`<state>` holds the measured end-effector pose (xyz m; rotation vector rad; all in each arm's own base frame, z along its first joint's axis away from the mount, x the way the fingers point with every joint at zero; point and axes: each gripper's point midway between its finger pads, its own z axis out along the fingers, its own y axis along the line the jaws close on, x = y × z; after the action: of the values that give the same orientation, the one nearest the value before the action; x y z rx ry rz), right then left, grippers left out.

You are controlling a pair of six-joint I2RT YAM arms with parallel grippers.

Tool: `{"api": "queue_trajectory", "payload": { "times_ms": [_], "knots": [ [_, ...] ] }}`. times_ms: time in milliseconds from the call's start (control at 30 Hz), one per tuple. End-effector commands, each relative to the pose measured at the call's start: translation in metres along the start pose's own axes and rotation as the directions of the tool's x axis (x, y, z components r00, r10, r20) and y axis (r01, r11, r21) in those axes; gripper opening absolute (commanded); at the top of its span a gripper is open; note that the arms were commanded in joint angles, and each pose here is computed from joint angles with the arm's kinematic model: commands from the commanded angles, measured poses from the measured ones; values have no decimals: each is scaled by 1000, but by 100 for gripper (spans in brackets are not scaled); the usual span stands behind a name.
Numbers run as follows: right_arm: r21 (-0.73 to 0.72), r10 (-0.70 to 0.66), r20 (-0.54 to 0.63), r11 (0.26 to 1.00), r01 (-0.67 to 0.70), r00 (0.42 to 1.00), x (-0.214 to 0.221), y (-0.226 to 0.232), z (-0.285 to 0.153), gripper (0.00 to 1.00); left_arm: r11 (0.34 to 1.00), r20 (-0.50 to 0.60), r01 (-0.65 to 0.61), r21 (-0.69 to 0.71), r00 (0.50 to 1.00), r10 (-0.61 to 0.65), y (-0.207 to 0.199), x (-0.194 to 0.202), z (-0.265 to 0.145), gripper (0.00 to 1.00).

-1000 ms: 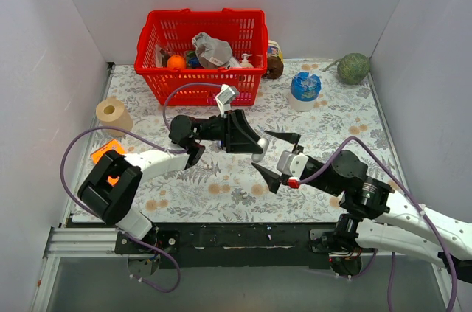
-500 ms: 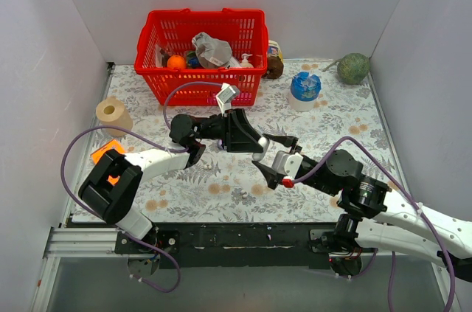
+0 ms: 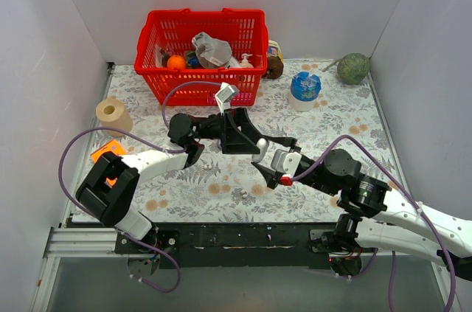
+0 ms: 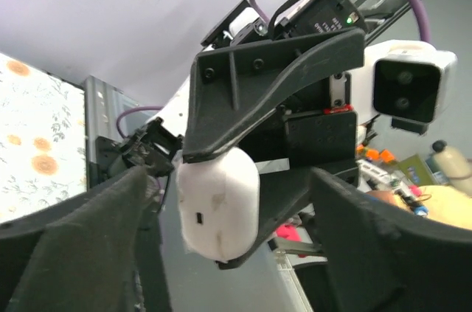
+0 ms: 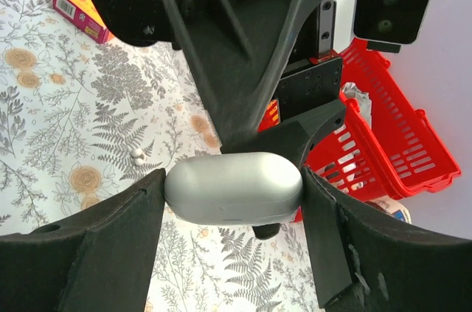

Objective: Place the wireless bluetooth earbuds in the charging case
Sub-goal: Place the charging case at the center of the board.

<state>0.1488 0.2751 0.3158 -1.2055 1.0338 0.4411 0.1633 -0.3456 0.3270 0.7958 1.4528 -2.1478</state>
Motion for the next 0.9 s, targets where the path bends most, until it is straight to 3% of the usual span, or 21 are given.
{"api": "queue_trajectory", "payload": {
  "times_ms": [0, 133, 200, 233, 300, 333, 367, 400, 433, 467, 567, 600, 667, 700, 833, 867],
  "knots": [
    [30, 37, 49, 999, -39, 998, -26, -15, -6, 1, 920, 21, 391, -18, 920, -391, -30, -11, -6, 98],
    [48, 82, 25, 995, -83, 996, -26, -19, -12, 1, 929, 117, 343, -137, 937, -329, 1, -24, -33, 98],
    [141, 137, -11, 981, -134, 991, -21, -35, -15, 1, 912, 245, 353, -211, 922, -300, 18, -39, -68, 98],
    [191, 195, -55, 965, -181, 979, -12, -40, -12, 1, 895, 303, 375, -241, 905, -298, 27, -43, -82, 98],
    [386, 413, -136, 859, -336, 901, 10, -58, -20, 1, 881, 445, 364, -303, 871, -207, 34, -61, -116, 98],
    [441, 486, -202, 821, -364, 850, 29, -54, -12, 1, 835, 500, 435, -337, 834, -232, 48, -54, -129, 98],
    [511, 626, -171, 716, -474, 761, 37, -52, -8, 1, 833, 527, 372, -411, 842, -116, 50, -61, -137, 98],
    [541, 683, -204, 676, -500, 702, 44, -48, -10, 1, 806, 545, 361, -469, 836, -57, 57, -63, -143, 98],
    [571, 733, -228, 634, -522, 641, 60, -40, 0, 1, 737, 566, 418, -532, 822, -58, 69, -55, -151, 98],
    [569, 827, -198, 534, -626, 526, 63, -25, 10, 1, 686, 568, 375, -623, 821, 67, 80, -58, -161, 98],
    [632, 940, -194, 340, -696, 282, 100, -3, 20, 1, 602, 567, 362, -712, 801, 190, 70, -55, -175, 98],
    [652, 976, -129, 217, -727, 175, 106, 3, 24, 1, 574, 544, 320, -753, 794, 271, 61, -58, -178, 98],
    [668, 996, -79, 89, -739, 48, 134, 16, 24, 1, 510, 523, 325, -796, 795, 309, 57, -52, -186, 98],
    [691, 999, -2, -24, -722, -36, 146, 16, 22, 1, 468, 501, 320, -824, 796, 339, 57, -51, -194, 98],
    [750, 983, 110, -179, -637, -147, 184, 31, 12, 1, 387, 476, 335, -859, 801, 362, 48, -36, -209, 98],
    [763, 980, 133, -198, -616, -150, 189, 30, 10, 1, 378, 484, 350, -857, 798, 359, 50, -32, -211, 98]
  ]
}}
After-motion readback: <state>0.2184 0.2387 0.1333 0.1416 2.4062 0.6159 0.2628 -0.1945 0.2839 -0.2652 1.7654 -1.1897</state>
